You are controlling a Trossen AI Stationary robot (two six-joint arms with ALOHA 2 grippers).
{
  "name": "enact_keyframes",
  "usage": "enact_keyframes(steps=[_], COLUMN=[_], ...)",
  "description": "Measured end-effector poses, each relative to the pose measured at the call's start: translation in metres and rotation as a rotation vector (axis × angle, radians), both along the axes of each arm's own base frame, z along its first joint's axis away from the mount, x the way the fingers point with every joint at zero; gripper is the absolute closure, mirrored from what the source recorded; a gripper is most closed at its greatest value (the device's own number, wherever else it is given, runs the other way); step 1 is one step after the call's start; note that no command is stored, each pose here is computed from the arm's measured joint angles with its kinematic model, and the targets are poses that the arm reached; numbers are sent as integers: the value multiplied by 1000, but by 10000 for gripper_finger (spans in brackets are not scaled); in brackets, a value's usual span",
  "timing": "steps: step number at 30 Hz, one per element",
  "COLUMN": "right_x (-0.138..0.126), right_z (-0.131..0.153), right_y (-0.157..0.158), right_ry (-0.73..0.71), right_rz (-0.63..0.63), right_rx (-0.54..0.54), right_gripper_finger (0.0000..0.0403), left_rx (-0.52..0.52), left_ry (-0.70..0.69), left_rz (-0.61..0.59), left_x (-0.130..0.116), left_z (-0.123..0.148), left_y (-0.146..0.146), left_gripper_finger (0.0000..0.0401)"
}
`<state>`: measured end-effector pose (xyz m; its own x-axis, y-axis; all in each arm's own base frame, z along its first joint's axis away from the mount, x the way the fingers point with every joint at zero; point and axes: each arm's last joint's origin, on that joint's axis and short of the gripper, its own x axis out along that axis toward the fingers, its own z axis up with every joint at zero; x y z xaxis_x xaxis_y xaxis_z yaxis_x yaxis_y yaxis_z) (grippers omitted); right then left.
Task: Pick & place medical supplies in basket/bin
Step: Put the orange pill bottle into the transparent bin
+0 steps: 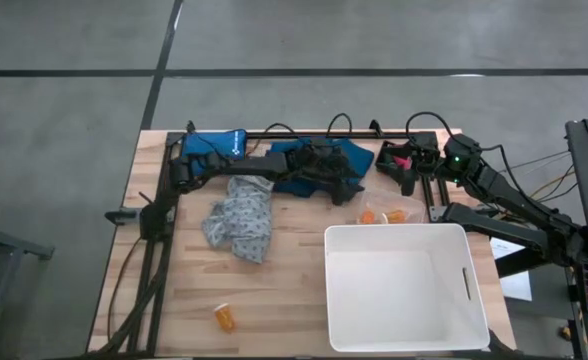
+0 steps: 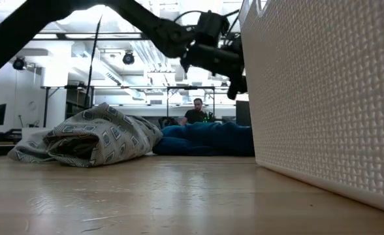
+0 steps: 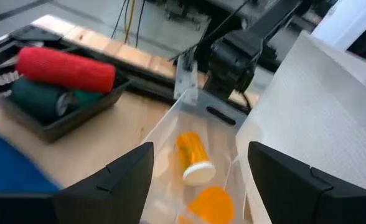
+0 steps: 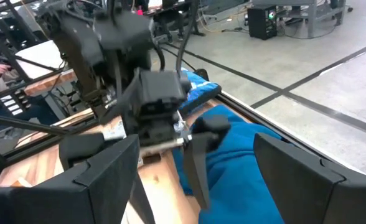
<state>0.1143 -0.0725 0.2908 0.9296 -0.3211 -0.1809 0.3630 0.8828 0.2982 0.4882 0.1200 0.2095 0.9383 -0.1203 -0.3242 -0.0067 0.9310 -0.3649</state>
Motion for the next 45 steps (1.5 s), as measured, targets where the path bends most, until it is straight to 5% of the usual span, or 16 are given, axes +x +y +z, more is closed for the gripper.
enact_keyframes(steps=[12, 19, 35, 45], right_x=[0, 0, 0, 0], right_z=[0, 0, 0, 0], right_y=[0, 0, 0, 0], right_ry=[0, 0, 0, 0], right_rz=[0, 0, 0, 0], right_rx=[0, 0, 0, 0], right_gripper_finger=[92, 92, 92, 92], left_rx=[49, -44, -379, -389], left_ry=[146, 289, 788, 1108], left_rz=[17, 141, 426, 455], left_x=[-40, -66, -120, -145], left_z=[59, 82, 84, 78], left_y=[-5, -13, -46, -86], left_gripper_finger=[136, 134, 136, 135])
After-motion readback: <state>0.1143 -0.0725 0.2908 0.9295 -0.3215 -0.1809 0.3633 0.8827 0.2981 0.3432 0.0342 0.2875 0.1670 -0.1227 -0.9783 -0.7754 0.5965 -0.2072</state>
